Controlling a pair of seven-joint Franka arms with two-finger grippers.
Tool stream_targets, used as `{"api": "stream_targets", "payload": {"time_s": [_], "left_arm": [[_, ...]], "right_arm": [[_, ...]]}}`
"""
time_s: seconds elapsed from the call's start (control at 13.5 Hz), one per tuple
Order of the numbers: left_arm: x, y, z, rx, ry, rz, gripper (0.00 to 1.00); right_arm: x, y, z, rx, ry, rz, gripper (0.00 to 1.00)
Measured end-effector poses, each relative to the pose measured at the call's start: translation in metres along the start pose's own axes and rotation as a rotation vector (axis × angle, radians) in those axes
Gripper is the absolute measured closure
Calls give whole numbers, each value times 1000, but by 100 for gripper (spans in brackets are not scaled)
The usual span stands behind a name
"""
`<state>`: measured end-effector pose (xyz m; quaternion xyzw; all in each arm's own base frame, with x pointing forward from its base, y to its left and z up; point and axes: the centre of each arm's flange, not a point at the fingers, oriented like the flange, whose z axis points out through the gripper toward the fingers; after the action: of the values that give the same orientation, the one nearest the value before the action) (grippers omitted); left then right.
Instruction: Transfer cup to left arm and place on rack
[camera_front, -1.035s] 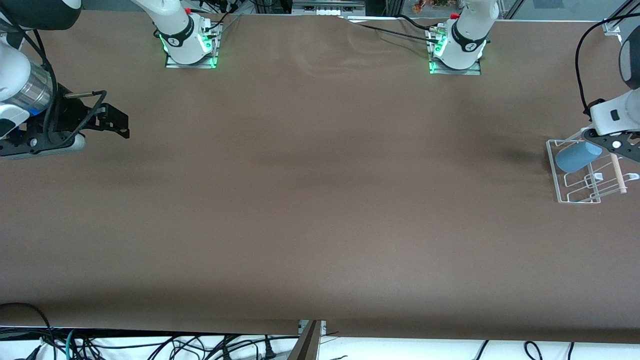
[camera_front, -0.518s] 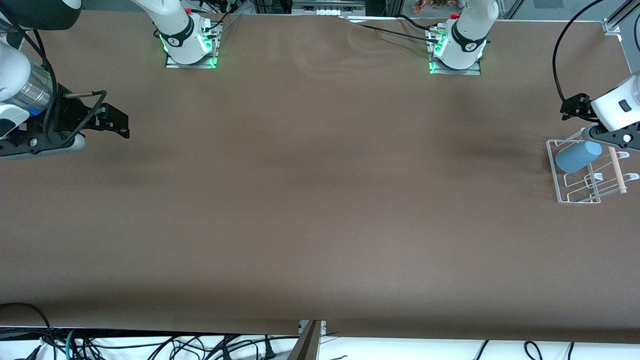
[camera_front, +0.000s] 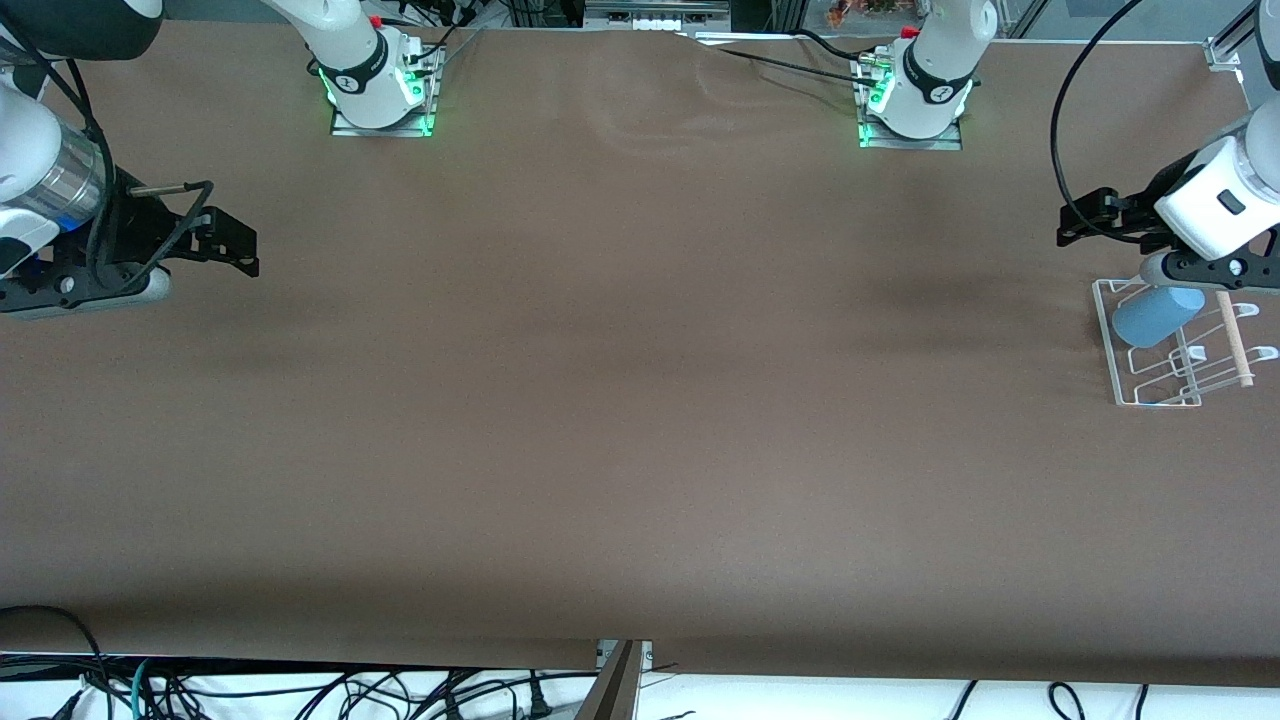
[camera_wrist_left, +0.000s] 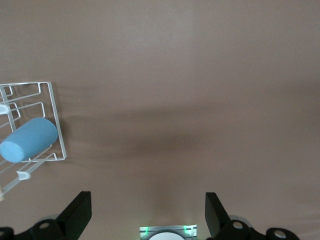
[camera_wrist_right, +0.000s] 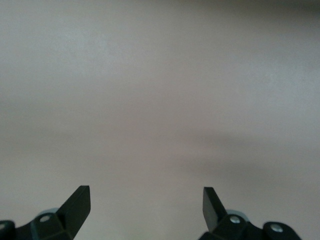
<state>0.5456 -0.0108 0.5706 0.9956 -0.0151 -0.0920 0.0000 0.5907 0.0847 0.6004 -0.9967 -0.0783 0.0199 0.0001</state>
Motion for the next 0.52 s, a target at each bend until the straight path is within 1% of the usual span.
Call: {"api": "stream_targets", "payload": {"time_s": [0.07,0.3,0.52], "left_arm": [[0,0,-3,0,6,-15,0],[-1,-24,-15,-7,32,-66,0],[-2,-20,-26,-6,52,-66,0]], "right_arm": [[0,0,0,0,0,0,0],[0,0,0,0,0,0,0],[0,0,0,0,0,0,0]]}}
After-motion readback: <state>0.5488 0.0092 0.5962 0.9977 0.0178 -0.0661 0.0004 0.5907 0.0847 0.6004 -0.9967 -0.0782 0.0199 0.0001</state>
